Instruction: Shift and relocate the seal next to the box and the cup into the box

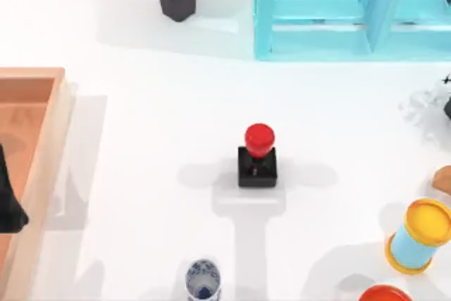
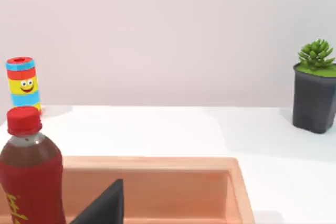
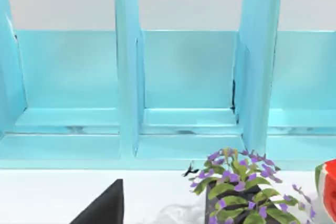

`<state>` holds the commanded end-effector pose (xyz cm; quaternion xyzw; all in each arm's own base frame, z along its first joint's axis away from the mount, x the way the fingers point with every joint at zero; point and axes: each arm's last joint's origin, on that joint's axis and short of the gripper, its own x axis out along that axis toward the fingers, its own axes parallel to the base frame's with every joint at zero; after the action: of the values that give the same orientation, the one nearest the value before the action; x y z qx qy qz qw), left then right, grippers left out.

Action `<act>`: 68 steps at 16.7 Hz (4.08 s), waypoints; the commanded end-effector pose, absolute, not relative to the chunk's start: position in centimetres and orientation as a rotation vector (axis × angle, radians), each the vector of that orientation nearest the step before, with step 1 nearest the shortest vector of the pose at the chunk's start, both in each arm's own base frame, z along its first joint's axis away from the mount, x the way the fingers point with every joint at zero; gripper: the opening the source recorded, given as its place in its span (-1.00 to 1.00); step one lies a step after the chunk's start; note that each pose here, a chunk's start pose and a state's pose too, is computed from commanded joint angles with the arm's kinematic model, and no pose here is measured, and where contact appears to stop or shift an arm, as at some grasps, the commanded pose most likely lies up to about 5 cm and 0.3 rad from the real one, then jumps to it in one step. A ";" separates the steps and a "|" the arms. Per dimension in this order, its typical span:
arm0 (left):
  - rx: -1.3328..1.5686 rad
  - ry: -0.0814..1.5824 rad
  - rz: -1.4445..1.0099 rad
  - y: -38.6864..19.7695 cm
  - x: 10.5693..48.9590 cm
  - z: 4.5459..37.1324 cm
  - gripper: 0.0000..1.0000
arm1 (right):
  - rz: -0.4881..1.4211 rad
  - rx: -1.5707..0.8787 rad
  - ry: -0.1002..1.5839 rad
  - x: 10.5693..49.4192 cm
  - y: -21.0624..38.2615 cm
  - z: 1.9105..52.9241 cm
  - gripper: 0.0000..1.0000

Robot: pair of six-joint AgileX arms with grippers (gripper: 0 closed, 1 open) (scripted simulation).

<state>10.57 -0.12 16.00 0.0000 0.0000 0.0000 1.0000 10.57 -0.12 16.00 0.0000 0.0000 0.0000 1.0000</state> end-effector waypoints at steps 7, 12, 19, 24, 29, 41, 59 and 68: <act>-0.040 0.088 -0.063 -0.7 10.7 18.8 1.00 | 0.000 0.000 0.000 10.6 -0.1 16.0 1.00; -0.120 0.327 -0.189 -2.5 12.7 25.2 1.00 | 0.000 0.000 0.000 10.6 -0.1 16.0 1.00; -0.187 0.817 -0.297 -9.6 21.5 33.8 1.00 | 0.000 0.000 0.000 10.6 -0.1 16.0 1.00; -0.152 1.167 -0.253 -18.6 29.1 33.7 1.00 | 0.000 0.000 0.000 10.6 -0.1 16.0 1.00; -0.062 1.431 -0.131 -26.9 33.5 28.4 1.00 | 0.000 0.000 0.000 10.6 -0.1 16.0 1.00; 0.013 1.571 -0.012 -31.5 35.0 22.8 1.00 | 0.000 0.000 0.000 10.6 -0.1 16.0 1.00; 0.016 1.570 -0.015 -31.6 34.8 14.9 0.55 | 0.000 0.000 0.000 10.6 -0.1 16.0 1.00; 0.016 1.570 -0.015 -31.6 34.8 14.9 -0.81 | 0.000 0.000 0.000 10.6 -0.1 16.0 1.00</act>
<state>34.84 -31.63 14.91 0.0074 0.7069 -0.0068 0.7073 10.57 -0.12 16.00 0.0000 0.0000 0.0000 1.0000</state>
